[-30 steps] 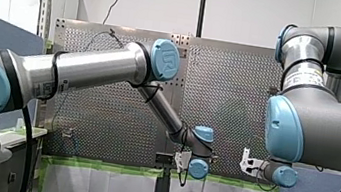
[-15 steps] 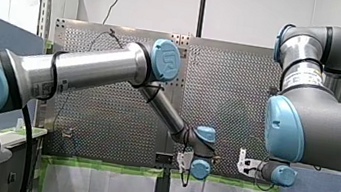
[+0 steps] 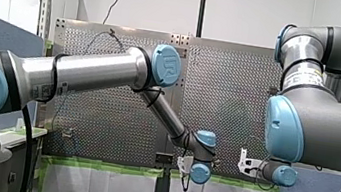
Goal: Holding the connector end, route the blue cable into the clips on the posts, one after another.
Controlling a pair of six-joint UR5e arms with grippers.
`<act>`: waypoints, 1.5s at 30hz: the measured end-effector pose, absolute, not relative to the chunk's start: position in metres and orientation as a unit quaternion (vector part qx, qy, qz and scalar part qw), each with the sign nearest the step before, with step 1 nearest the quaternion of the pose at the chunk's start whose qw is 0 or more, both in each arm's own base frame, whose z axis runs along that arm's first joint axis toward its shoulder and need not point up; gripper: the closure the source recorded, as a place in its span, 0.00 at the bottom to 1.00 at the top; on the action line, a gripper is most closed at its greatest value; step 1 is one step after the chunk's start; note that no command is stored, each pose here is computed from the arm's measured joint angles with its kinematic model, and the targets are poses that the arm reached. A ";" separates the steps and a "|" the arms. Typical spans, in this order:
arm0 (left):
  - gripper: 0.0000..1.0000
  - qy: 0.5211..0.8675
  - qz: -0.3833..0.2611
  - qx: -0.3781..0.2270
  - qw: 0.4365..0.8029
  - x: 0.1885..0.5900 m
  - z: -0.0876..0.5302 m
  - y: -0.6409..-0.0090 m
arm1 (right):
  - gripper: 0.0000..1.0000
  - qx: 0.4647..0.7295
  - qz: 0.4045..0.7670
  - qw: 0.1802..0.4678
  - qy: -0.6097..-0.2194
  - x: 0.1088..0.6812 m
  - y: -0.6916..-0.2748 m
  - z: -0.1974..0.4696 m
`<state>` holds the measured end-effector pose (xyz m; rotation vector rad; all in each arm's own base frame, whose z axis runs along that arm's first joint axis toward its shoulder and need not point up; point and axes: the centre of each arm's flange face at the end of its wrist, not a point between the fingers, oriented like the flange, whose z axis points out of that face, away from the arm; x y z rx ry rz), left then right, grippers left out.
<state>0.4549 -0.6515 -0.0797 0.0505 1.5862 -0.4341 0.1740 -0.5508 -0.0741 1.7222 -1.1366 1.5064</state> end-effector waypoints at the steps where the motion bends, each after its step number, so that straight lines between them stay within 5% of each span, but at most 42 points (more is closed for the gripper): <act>1: 1.00 0.706 -0.195 0.022 0.681 0.456 -0.078 -0.652 | 1.00 0.645 0.565 0.289 -0.425 0.174 -0.552 -0.074; 45: 1.00 0.706 -0.220 0.010 0.673 0.506 -0.091 -0.639 | 1.00 0.617 0.601 0.300 -0.411 0.173 -0.591 -0.055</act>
